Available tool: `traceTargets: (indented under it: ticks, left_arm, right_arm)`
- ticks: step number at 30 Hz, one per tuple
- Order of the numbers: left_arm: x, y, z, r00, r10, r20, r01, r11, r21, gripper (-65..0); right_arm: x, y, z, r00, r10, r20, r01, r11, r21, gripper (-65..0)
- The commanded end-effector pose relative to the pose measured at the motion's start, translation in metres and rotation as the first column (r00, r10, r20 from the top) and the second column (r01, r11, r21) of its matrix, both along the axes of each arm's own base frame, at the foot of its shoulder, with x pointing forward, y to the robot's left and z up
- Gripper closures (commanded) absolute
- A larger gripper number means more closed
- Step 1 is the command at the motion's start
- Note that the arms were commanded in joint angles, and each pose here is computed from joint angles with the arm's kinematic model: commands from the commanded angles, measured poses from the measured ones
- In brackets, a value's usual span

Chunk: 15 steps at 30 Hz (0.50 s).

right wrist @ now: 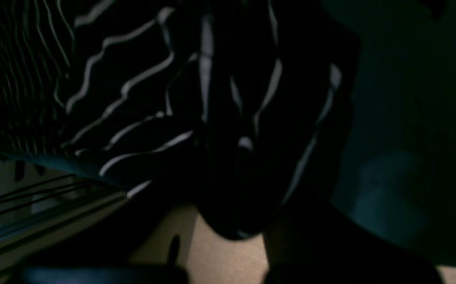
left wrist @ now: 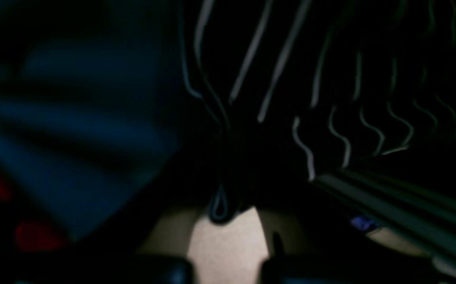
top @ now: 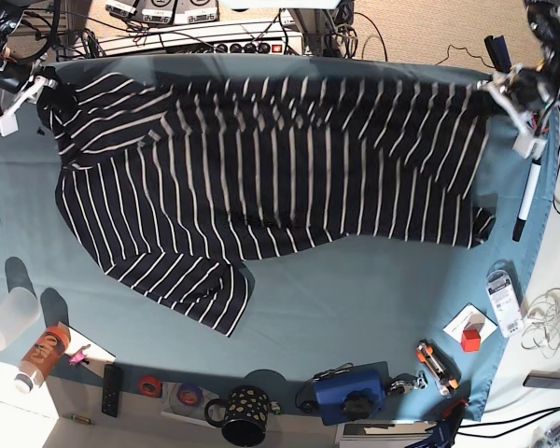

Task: Layout the t-shirt on the table in an organized manner, then fold the t-shirt properly
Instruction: 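Grasp the shirt edge with both grippers and pull it outward to unfold, then release the shirt edge with both grippers and raise them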

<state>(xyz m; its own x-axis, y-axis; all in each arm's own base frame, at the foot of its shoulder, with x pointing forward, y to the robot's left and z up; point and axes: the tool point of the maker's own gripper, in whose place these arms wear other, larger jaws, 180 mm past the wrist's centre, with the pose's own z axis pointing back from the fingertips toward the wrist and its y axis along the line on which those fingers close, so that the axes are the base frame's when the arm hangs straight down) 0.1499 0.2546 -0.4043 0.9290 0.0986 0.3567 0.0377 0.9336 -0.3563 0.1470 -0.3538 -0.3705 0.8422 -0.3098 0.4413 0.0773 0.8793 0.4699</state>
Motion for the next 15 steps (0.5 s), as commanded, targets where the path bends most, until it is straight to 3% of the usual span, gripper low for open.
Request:
traceTargets:
  ticks: [1, 10, 12, 15]
  left_arm:
    - [-0.0064, 0.0154, 0.0021, 1.0, -0.013, -0.024, 0.014, 0.998, 0.065, 0.0]
    - [-0.0032, 0.0149, 0.0052, 1.0, -0.018, 0.002, 0.018, 0.998, 0.056, -0.9]
    - [-0.0032, 0.0148, 0.0052, 1.0, -0.018, 0.002, 0.018, 0.998, 0.056, -13.0]
    - [-0.0025, 0.015, 0.0056, 1.0, -0.018, 0.003, 0.018, 0.998, 0.057, -25.6]
  right_arm:
    - [0.0071, -0.0099, 0.0129, 1.0, 0.009, 0.029, -0.008, 0.999, -0.036, 0.0]
    - [0.0064, -0.0091, 0.0131, 0.999, 0.008, 0.031, -0.007, 1.0, -0.03, 0.0]
    - [0.0075, -0.008, 0.0145, 0.999, 0.007, 0.04, -0.006, 1.0, -0.021, 0.0]
    - [0.0111, -0.0057, 0.0191, 0.998, 0.005, 0.065, -0.005, 1.0, 0.0, -18.3]
